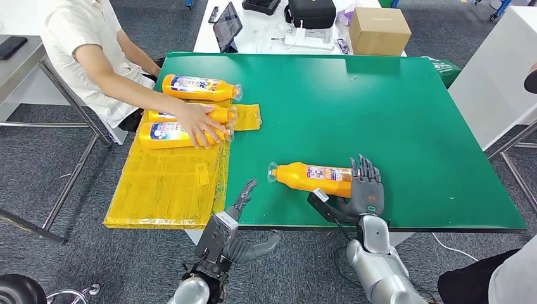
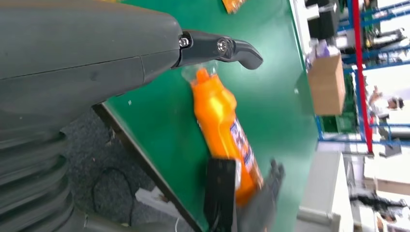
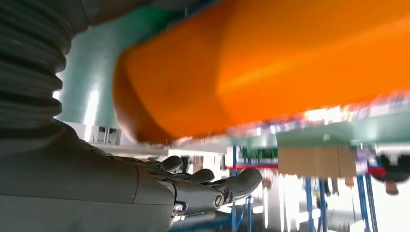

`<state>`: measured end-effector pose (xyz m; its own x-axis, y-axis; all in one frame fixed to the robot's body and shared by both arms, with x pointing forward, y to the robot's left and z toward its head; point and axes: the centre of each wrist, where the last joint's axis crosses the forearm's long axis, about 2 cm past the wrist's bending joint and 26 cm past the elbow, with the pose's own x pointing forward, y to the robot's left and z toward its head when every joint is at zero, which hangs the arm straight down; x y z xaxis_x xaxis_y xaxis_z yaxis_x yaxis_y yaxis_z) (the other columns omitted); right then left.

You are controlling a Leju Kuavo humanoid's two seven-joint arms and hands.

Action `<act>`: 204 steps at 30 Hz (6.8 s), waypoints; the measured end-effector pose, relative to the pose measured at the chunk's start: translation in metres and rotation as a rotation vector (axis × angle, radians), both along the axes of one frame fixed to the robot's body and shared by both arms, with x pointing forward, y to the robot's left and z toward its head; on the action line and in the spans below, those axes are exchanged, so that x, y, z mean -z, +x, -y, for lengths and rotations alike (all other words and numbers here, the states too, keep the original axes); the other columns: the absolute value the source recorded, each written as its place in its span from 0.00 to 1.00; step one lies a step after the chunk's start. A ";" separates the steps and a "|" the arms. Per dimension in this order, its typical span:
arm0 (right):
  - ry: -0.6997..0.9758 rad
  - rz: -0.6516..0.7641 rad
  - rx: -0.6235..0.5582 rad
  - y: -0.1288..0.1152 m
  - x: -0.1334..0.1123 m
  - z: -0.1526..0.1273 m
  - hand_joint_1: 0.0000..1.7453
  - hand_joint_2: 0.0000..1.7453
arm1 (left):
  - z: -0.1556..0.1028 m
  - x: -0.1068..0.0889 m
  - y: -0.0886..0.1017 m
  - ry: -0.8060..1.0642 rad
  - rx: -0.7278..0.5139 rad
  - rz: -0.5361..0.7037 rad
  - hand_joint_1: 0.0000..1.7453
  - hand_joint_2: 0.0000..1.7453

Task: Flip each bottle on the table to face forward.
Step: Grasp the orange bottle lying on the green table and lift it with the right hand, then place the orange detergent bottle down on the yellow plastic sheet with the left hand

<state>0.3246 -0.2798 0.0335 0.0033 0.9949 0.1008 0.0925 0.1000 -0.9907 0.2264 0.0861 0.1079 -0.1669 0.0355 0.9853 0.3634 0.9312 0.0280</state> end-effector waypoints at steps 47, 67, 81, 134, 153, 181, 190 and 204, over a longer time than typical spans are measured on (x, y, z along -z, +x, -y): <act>0.770 0.152 -0.199 -0.046 -0.008 -0.067 1.00 1.00 | -0.019 0.014 -0.014 -0.387 -0.271 -0.247 0.00 1.00; 0.724 0.208 -0.575 -0.069 -0.017 -0.161 1.00 1.00 | -0.023 -0.006 -0.013 -0.622 -0.027 -0.332 0.00 1.00; 0.796 0.077 -0.669 -0.077 -0.019 -0.196 1.00 1.00 | -0.023 -0.014 -0.003 -0.527 -0.204 -0.160 0.00 1.00; 0.909 0.105 -0.469 -0.145 0.005 -0.164 0.00 0.00 | -0.079 -0.008 -0.002 -0.326 -0.499 0.077 1.00 1.00; 1.128 0.083 -0.346 -0.126 0.011 -0.164 0.00 0.00 | -0.105 0.019 0.100 0.994 -0.569 0.441 1.00 1.00; 1.134 0.016 -0.341 -0.120 0.021 -0.167 0.00 0.00 | -0.119 -0.004 0.182 1.329 0.016 -0.019 0.00 1.00; 1.102 0.017 -0.351 -0.119 0.027 -0.165 0.00 0.00 | -0.109 0.001 0.173 1.040 0.203 -0.008 0.00 1.00; 1.070 0.028 -0.323 -0.122 0.033 -0.162 0.00 0.00 | -0.072 0.015 0.120 0.552 -0.084 0.163 0.00 1.00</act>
